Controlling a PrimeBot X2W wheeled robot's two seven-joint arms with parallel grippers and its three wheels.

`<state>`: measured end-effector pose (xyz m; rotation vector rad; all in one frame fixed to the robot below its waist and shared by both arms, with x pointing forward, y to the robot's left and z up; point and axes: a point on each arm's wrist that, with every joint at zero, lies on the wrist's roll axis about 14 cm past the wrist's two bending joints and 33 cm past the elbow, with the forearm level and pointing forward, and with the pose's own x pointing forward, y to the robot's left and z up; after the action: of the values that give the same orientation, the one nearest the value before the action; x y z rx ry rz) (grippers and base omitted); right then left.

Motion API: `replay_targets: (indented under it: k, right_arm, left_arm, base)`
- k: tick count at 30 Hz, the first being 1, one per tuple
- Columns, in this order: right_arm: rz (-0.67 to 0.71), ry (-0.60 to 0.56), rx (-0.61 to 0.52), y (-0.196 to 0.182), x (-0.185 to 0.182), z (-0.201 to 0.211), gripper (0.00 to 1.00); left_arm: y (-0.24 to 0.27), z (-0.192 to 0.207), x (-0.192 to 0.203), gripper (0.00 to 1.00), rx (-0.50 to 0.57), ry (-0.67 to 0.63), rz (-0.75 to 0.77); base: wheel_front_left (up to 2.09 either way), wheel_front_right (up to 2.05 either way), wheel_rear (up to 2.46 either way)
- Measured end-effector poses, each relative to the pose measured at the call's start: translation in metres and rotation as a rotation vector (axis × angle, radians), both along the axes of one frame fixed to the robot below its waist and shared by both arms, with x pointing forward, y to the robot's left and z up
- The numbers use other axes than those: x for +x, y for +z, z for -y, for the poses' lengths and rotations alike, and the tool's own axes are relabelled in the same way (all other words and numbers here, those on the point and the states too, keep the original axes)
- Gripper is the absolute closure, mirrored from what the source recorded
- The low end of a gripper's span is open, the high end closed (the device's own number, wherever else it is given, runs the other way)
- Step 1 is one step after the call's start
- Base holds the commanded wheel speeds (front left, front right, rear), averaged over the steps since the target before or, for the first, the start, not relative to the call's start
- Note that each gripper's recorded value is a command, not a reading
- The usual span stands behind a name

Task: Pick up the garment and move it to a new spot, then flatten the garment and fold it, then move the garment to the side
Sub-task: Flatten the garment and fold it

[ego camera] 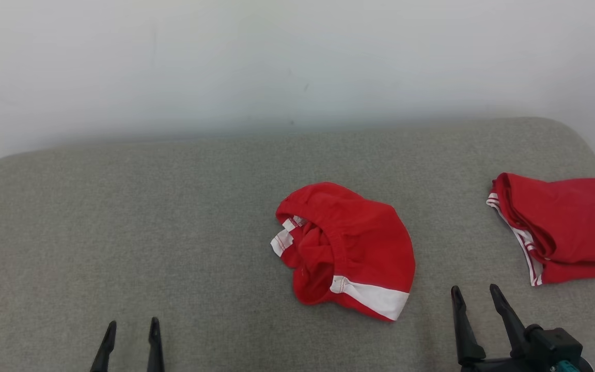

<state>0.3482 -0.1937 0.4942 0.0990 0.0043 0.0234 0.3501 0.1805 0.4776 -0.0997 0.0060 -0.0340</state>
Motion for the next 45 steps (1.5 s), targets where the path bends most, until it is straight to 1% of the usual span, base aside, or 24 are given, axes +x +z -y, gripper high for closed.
replay_targets:
  k: [5, 9, 11, 15, 19, 25, 31, 37, 38, 39, 40, 41, 45]
  right_arm:
    - [0.002, -0.009, -0.002, 0.002, -0.002, 0.003, 0.0]
    - [0.0, -0.028, -0.001, 0.001, -0.006, 0.009, 0.0]
    - [-0.003, -0.042, -0.002, 0.001, -0.009, 0.013, 0.0]
    - [-0.005, -0.069, -0.004, 0.0, -0.014, 0.021, 0.0]
    - [-0.002, -0.1, -0.007, 0.002, -0.018, 0.031, 0.0]
    - [-0.014, -0.153, -0.011, -0.001, -0.028, 0.046, 0.0]
    - [-0.03, -0.197, -0.011, -0.007, -0.036, 0.058, 0.0]
    - [-0.042, -0.227, -0.013, -0.01, -0.04, 0.066, 0.0]
    - [-0.044, -0.23, -0.014, -0.011, -0.04, 0.067, 0.0]
    - [-0.045, -0.231, -0.014, -0.012, -0.04, 0.067, 0.0]
    - [-0.045, -0.233, -0.014, -0.012, -0.04, 0.068, 0.0]
    - [-0.046, -0.233, -0.013, -0.013, -0.04, 0.067, 0.0]
    - [-0.049, -0.222, -0.01, -0.014, -0.037, 0.064, 0.0]
  left_arm:
    - [0.009, 0.032, 0.01, 0.0, -0.026, -0.109, 0.026]
    - [0.002, 0.069, 0.016, 0.0, -0.067, -0.229, -0.05]
    - [-0.003, 0.089, 0.016, 0.0, -0.057, -0.305, -0.099]
    - [0.003, 0.132, 0.021, 0.0, -0.079, -0.451, -0.126]
    - [-0.005, 0.167, 0.019, 0.0, -0.068, -0.584, -0.192]
    - [-0.017, 0.216, 0.021, 0.0, -0.011, -0.763, -0.27]
    - [-0.028, 0.231, 0.043, 0.0, 0.036, -0.78, -0.308]
    - [-0.044, 0.245, 0.047, 0.0, 0.059, -0.816, -0.377]
    - [-0.045, 0.245, 0.048, 0.1, 0.053, -0.816, -0.382]
    - [-0.046, 0.246, 0.048, 0.22, 0.05, -0.818, -0.388]
    - [-0.046, 0.247, 0.048, 0.64, 0.051, -0.821, -0.387]
    - [-0.045, 0.248, 0.049, 1.0, 0.046, -0.824, -0.384]
    - [-0.033, 0.253, 0.051, 1.0, 0.016, -0.834, -0.352]
  base:
    - [0.0, 0.0, 0.0]
    - [0.0, 0.0, 0.0]
    - [0.0, 0.0, 0.0]
    - [0.0, 0.0, 0.0]
    - [0.0, 0.0, 0.0]
    - [0.0, 0.0, 0.0]
    - [0.0, 0.0, 0.0]
    - [0.0, 0.0, 0.0]
    - [0.0, 0.0, 0.0]
    - [0.0, 0.0, 0.0]
    - [0.0, 0.0, 0.0]
    - [0.0, 0.0, 0.0]
    - [0.0, 0.0, 0.0]
